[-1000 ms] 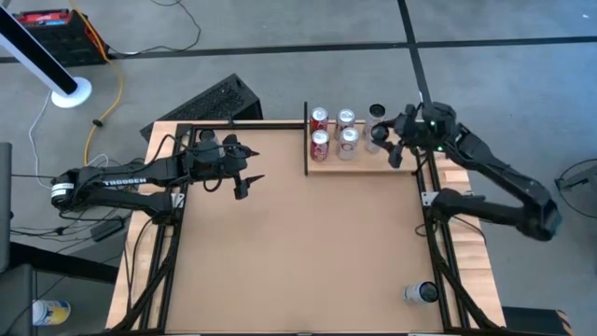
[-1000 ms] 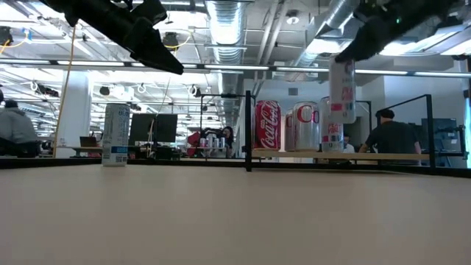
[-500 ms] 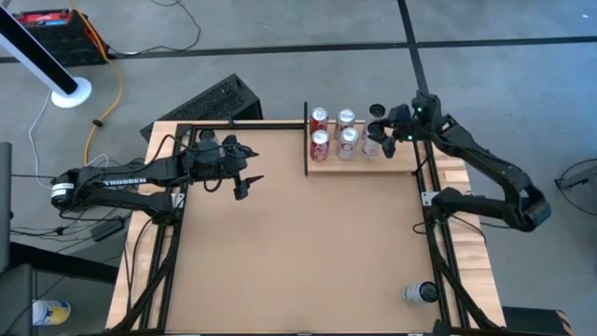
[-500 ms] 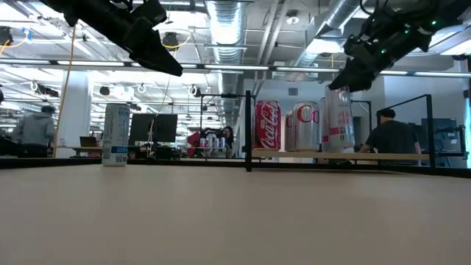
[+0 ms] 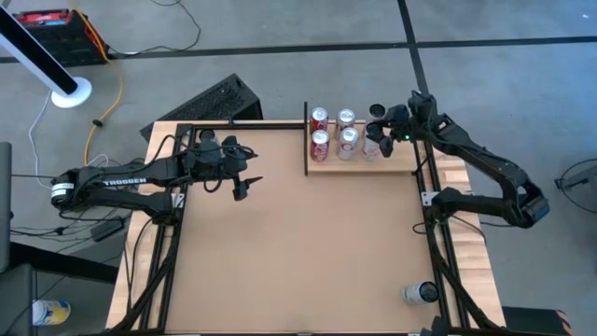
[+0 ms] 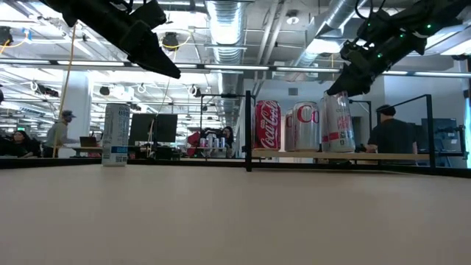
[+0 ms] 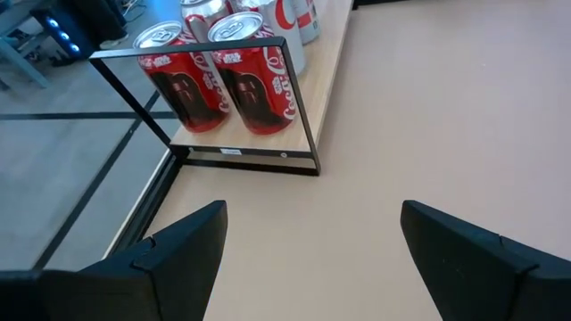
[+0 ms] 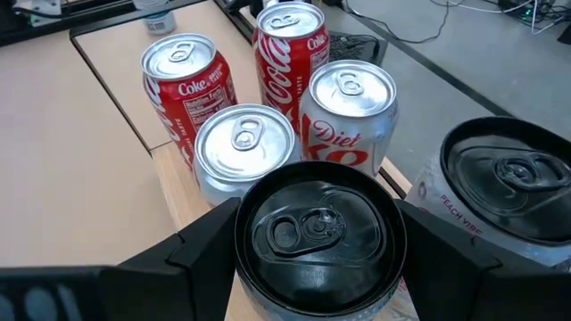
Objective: Place canned beverage on shelf
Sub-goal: Put the orange white soda can on the shelf aligned with the other orange white soda can
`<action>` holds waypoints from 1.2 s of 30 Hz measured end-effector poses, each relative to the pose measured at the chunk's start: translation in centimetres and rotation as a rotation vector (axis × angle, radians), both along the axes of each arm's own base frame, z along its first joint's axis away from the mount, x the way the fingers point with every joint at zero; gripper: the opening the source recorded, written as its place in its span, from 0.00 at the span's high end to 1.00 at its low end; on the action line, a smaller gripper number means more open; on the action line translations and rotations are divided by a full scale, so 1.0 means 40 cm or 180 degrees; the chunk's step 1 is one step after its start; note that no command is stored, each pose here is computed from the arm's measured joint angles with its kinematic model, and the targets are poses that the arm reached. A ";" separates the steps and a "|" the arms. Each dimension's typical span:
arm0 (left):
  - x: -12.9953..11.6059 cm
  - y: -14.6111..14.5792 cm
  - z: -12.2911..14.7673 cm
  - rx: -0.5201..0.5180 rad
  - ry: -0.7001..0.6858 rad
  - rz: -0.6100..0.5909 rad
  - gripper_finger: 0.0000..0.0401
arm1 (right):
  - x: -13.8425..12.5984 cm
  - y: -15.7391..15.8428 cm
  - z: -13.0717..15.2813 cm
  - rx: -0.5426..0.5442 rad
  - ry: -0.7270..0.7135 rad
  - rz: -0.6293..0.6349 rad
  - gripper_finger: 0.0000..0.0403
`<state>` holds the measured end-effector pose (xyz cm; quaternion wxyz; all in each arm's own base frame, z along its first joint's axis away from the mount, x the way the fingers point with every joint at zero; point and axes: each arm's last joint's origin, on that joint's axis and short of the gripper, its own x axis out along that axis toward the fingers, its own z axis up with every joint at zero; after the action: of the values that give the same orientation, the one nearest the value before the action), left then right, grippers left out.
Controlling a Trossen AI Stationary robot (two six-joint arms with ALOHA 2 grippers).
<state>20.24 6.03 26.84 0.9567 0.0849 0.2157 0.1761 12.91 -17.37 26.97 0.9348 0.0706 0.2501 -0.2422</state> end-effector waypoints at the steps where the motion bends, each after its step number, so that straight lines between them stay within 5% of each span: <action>1: 0.000 0.000 0.000 0.0000 0.0000 0.0000 0.20 | 0.000 0.000 0.000 -0.0001 0.0001 0.0000 0.31; 12: 0.000 0.000 -0.001 -0.0027 0.0004 0.0009 0.20 | -0.002 0.000 0.001 -0.0057 0.0059 -0.0024 0.12; 25: 0.000 0.000 -0.001 -0.0025 0.0006 0.0008 0.20 | 0.001 -0.003 0.019 -0.0144 0.0023 -0.0014 0.13; 36: -0.001 0.000 -0.002 -0.0041 0.0019 0.0013 0.20 | -0.001 0.007 0.115 -0.0142 -0.0007 0.0024 0.13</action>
<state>20.20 6.01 26.75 0.9562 0.0788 0.2198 0.1765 12.87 -17.09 31.58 0.9373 0.0491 0.2439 -0.2442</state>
